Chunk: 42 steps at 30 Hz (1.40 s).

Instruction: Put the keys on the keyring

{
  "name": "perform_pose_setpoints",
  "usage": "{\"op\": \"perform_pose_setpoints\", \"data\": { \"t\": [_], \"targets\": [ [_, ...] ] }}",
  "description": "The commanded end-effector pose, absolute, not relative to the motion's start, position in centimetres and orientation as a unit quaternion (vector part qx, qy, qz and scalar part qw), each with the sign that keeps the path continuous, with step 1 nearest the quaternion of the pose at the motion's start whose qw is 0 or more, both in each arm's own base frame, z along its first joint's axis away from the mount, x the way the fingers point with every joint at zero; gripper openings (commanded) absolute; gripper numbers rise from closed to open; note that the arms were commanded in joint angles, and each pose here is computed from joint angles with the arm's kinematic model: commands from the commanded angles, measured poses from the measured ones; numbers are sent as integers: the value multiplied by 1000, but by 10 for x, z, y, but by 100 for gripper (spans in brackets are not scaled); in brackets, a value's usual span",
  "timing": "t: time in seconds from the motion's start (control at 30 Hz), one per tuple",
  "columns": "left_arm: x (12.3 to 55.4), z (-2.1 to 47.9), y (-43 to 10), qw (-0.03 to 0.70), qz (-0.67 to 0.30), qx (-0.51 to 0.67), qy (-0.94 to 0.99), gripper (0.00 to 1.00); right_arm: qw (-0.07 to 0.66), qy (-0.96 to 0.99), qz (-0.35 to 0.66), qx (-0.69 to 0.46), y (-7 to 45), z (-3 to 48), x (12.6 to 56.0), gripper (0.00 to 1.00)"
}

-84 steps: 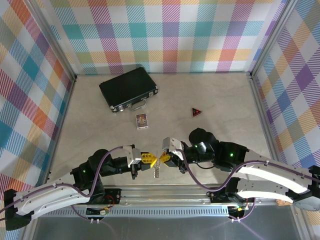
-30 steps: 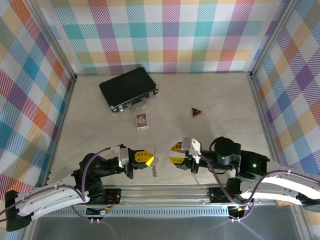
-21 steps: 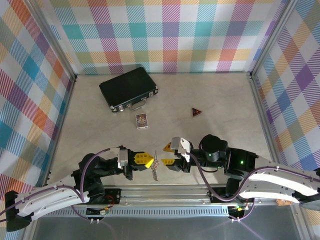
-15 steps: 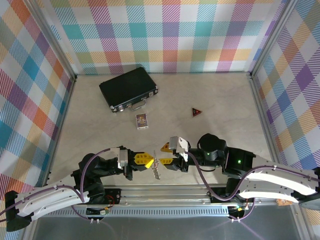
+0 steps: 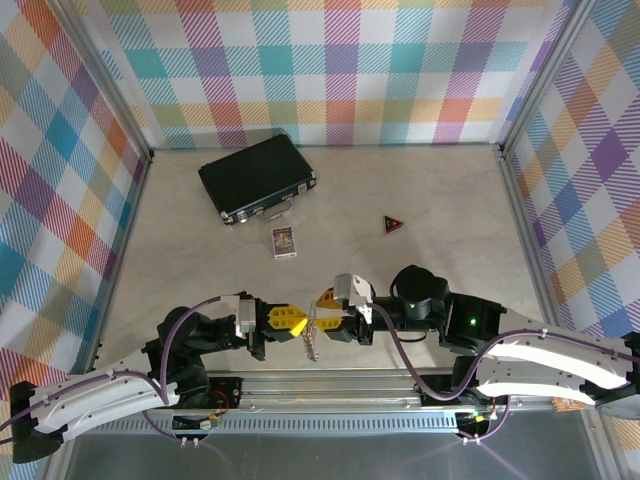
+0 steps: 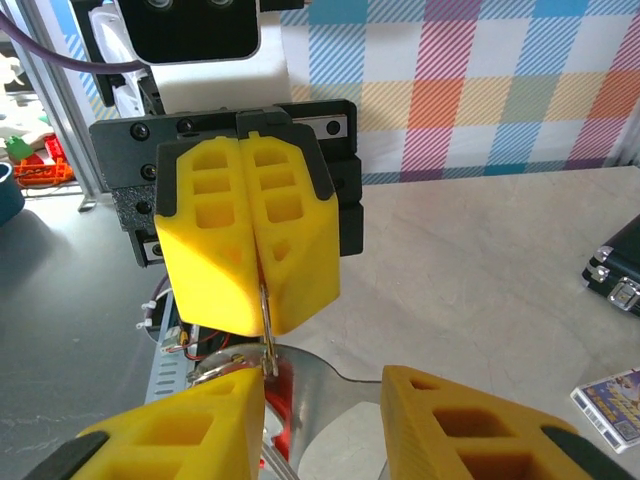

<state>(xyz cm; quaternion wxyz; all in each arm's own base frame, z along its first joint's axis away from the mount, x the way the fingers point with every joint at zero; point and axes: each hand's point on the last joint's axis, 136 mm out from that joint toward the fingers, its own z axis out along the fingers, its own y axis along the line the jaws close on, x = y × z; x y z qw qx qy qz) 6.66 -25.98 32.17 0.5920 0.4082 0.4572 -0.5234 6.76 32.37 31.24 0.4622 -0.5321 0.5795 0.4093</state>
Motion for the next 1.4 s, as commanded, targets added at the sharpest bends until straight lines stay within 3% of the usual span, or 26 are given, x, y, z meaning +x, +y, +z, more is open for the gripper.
{"op": "perform_pose_setpoints", "data": {
  "t": [0.0,0.17,0.7,0.9,1.07,1.17,1.37],
  "targets": [
    [62,338,-254,606,-535,400,433,0,467,566,435,-521,327,330,65,35],
    [62,336,-255,605,-533,400,435,0,465,563,441,-522,331,330,65,31],
    [66,324,-257,599,-517,409,454,0,463,572,435,-518,332,326,69,0],
    [73,307,-260,585,-482,428,492,0,458,596,386,-534,319,320,76,0],
    [100,287,-256,566,-389,437,581,22,421,641,285,-575,300,302,88,0],
    [113,278,-254,544,-347,438,626,24,399,649,249,-597,296,296,92,0],
    [97,291,-261,523,-383,460,606,30,355,655,214,-632,297,285,99,0]
  ]
}}
